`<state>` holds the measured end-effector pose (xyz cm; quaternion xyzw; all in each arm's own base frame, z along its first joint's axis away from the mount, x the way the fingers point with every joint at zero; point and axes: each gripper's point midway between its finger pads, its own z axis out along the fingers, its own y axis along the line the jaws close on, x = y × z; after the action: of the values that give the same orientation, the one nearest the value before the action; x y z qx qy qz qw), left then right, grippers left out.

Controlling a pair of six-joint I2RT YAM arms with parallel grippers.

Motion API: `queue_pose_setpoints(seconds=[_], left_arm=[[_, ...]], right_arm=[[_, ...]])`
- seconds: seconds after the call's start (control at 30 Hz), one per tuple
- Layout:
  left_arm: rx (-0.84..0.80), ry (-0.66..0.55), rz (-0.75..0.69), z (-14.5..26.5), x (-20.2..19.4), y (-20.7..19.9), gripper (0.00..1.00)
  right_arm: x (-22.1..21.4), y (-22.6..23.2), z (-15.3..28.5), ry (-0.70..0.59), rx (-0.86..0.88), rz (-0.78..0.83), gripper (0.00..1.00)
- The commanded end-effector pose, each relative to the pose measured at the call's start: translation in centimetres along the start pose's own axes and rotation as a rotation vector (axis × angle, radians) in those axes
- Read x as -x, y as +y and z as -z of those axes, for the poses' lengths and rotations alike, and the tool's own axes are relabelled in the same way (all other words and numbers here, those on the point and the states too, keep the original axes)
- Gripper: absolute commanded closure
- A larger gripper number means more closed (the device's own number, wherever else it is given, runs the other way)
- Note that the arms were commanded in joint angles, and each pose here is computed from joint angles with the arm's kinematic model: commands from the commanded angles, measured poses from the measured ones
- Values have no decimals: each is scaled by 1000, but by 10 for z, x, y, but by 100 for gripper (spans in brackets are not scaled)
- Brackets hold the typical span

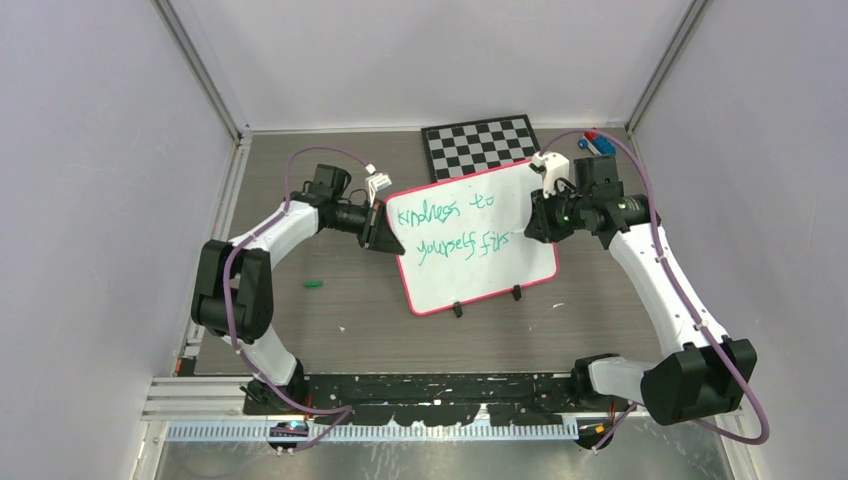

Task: Write a sentence on the whiteboard

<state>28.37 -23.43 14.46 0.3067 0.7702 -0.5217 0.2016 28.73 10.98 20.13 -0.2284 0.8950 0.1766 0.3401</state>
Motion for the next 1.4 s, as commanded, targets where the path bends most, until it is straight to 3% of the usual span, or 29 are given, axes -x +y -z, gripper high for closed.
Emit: queue_pose_setpoints(seconds=[0.0,0.43,1.07,1.37], left_arm=[[25,-3,-32,0,6,3,100],[28,-3,-35,0,7,4,100],[30,2,-25,-2,7,8,100],[29,2,-25,-2,7,8,100]], right_arm=[[24,-9,3,-67,-44,11,100],[38,-24,-5,-117,-106,-7,100],[-16,-18,-18,28,-64,0,100],[-12,-27,-6,33,-122,46,100]])
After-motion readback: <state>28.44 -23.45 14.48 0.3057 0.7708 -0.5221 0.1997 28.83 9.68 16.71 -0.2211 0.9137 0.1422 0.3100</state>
